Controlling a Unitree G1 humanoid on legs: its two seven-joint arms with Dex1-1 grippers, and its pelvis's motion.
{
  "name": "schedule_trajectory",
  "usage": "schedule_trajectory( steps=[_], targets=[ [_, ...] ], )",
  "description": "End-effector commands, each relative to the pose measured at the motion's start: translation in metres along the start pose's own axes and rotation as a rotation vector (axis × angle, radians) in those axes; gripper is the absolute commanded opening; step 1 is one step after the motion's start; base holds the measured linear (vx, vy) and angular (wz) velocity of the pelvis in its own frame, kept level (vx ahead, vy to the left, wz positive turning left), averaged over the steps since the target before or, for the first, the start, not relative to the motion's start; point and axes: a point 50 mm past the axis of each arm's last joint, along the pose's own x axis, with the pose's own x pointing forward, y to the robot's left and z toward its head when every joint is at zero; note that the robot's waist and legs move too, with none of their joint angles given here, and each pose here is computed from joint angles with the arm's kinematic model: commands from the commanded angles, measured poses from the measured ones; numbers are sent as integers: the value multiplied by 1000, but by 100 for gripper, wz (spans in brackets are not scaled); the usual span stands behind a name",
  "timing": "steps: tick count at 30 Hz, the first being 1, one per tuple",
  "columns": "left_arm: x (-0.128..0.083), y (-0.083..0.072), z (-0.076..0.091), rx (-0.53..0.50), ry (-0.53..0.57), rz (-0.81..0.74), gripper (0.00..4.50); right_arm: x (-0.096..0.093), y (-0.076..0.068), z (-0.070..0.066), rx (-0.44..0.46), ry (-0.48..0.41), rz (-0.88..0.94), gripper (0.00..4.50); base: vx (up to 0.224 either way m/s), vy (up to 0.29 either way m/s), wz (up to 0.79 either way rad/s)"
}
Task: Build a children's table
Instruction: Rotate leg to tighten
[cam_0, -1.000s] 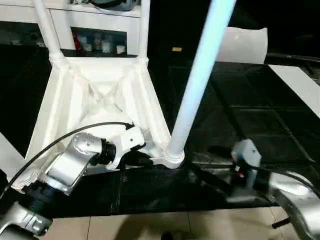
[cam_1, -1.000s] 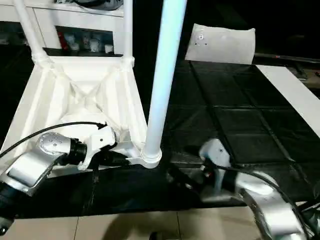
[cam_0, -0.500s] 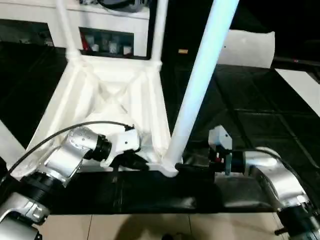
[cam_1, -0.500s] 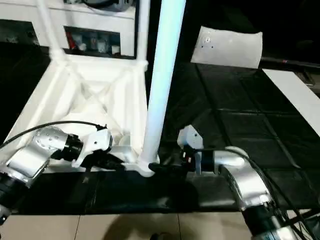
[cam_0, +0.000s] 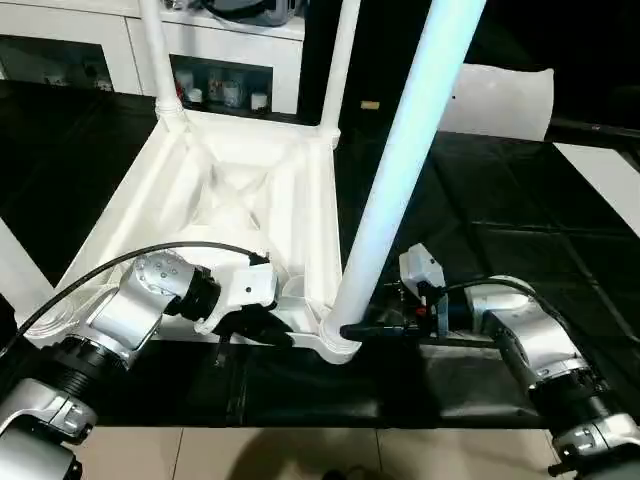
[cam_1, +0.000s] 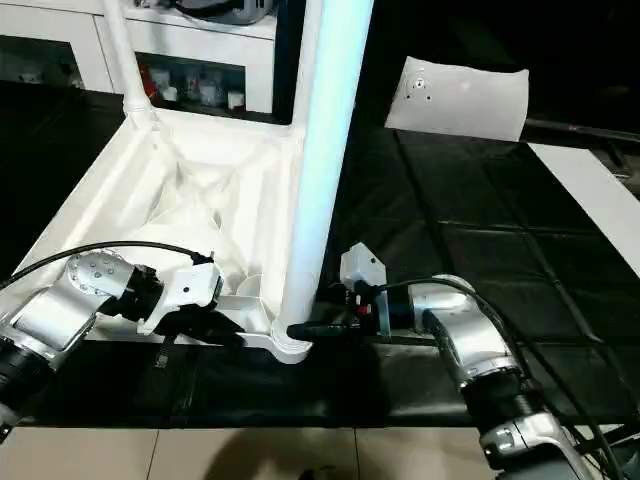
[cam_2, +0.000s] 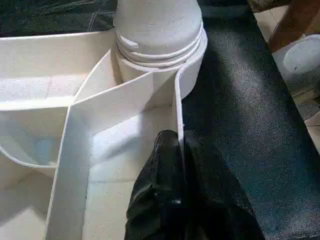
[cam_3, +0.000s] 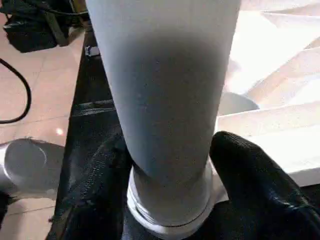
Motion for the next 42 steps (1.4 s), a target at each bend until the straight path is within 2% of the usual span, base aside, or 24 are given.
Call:
schedule_trajectory(
  steps=[1,4,7,12,15,17,18,19,20,21,22,24,26,27,28,32,36,37,40,42],
  targets=[
    [13,-9,-4,21,59,-128,0,-1,-4,4,-24,11,15,233,0,0,0],
    [12,-8,-6,20,75,-126,0,1,-4,3,-20,11,24,204,0,0,0],
    [11,-8,-7,14,80,-113,0,2,-4,2,-16,8,30,195,0,0,0],
    [13,-2,-12,-82,60,15,0,7,1,-3,40,-7,14,191,0,0,0],
    [16,4,-7,-166,-20,110,0,13,4,-12,59,53,-44,191,0,0,0],
    [22,9,0,-226,-93,200,0,23,3,-21,63,131,-171,191,0,0,0],
    [22,9,0,-226,-93,200,0,23,3,-21,63,131,-171,191,0,0,0],
    [31,13,8,-285,-153,275,0,35,-1,-20,152,71,-302,191,-61,-6,-3],
    [34,14,11,-314,-174,303,0,39,-2,-19,195,48,-347,191,-61,-6,-3],
    [34,14,11,-314,-174,303,0,39,-2,-19,195,48,-347,191,-73,5,-11],
    [43,17,19,-354,-208,364,0,52,-5,-18,278,19,-453,191,-69,32,-18],
    [46,19,22,-370,-217,389,0,56,-7,-18,304,13,-491,191,-61,34,-15],
    [57,25,35,-417,-253,469,0,72,-12,-13,391,-30,-620,191,0,0,0],
    [57,25,35,-417,-253,469,0,72,-12,-13,391,-30,-620,191,0,0,0],
    [62,29,43,-440,-267,516,0,83,-15,-9,446,-55,-694,191,0,0,0],
    [65,39,54,-453,-266,617,0,98,-20,3,502,-89,-804,191,3,-47,9],
    [63,40,53,-423,-238,625,0,94,-26,8,507,-120,-863,191,88,-46,-23],
    [63,40,53,-422,-236,623,0,94,-26,8,504,-121,-865,247,0,0,0],
    [59,36,46,-400,-215,579,0,83,-27,9,440,-141,-868,267,0,0,0],
    [57,33,42,-386,-199,557,0,77,-27,9,422,-152,-866,297,0,0,0]
  ],
)
